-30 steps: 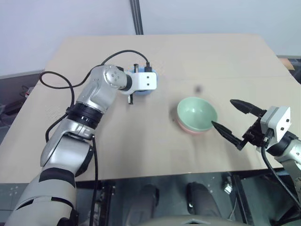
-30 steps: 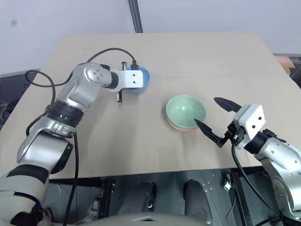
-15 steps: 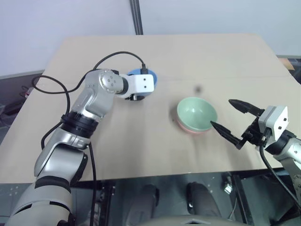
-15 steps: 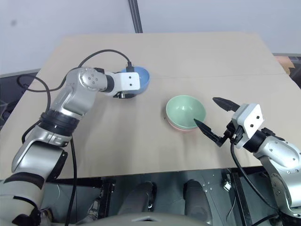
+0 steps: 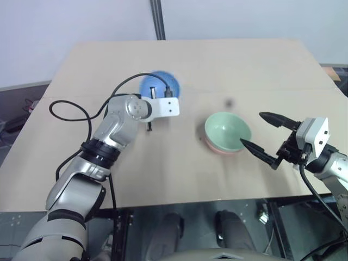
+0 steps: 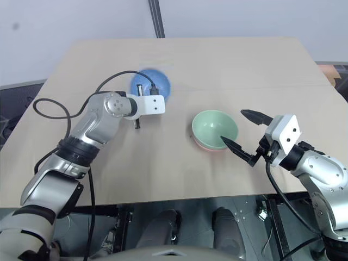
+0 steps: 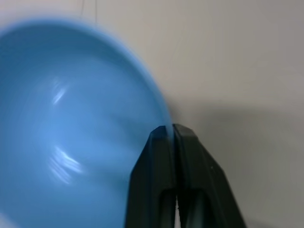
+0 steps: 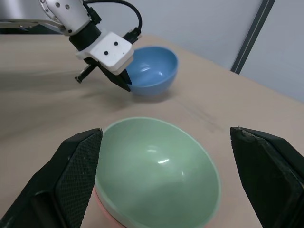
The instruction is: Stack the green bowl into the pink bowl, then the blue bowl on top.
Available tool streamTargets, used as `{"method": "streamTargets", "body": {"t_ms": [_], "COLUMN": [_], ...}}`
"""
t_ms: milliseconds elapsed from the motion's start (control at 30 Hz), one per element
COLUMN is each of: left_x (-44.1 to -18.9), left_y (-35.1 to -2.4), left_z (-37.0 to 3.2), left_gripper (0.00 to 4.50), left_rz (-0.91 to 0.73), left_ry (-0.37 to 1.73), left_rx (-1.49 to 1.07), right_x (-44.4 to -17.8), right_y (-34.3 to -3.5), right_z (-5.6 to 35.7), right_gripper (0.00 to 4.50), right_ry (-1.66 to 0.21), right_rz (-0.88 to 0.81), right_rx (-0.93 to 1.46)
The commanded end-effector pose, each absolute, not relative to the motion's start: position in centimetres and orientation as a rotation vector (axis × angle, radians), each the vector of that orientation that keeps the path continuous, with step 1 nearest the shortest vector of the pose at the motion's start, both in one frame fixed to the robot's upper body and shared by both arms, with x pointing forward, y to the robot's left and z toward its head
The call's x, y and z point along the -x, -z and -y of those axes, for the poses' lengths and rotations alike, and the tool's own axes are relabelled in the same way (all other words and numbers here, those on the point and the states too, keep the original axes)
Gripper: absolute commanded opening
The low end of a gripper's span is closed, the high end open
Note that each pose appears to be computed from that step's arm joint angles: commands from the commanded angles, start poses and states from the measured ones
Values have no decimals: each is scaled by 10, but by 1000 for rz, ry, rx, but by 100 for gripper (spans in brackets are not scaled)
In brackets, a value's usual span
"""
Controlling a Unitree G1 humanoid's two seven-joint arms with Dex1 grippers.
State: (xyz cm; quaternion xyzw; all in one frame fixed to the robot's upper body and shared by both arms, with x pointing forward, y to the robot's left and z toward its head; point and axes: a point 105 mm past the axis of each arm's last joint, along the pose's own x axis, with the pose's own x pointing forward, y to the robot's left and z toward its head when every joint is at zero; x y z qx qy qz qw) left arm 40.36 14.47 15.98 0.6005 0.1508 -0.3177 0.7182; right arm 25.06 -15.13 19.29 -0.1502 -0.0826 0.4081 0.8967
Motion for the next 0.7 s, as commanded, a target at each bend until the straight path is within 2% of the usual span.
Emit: {"method": "streamTargets", "body": {"t_ms": [33,133,200,267,400,700], "left_x": [-402,-389,-362,-342,-316,-303], "left_y": [-179,-199,-222,-234,-234,-229], "left_z": [-134,-103,-70,-55,-49,-28], "left_gripper": [4,4,4,4,4,4], "left_rz": [-229,-70,127,226,280,406], "left_ry": [705,836,1027,1144,1368,1626], "left_rx": [-1330,-1251,-1168,-1128,-1164,-1224], "right_x": [-248,-247,-245,-242,-234,-220], "right_y": [-202,-202,-202,-202,-200,-192], "right_z": [149,151,156,160,171,182], "right_gripper": [450,450,450,450,450,450], "right_ry": [-854,-835,-800,-776,-700,-631], "right_rz": [217,216,213,209,193,152], "right_rx": [335,329,327,327,335,330]}}
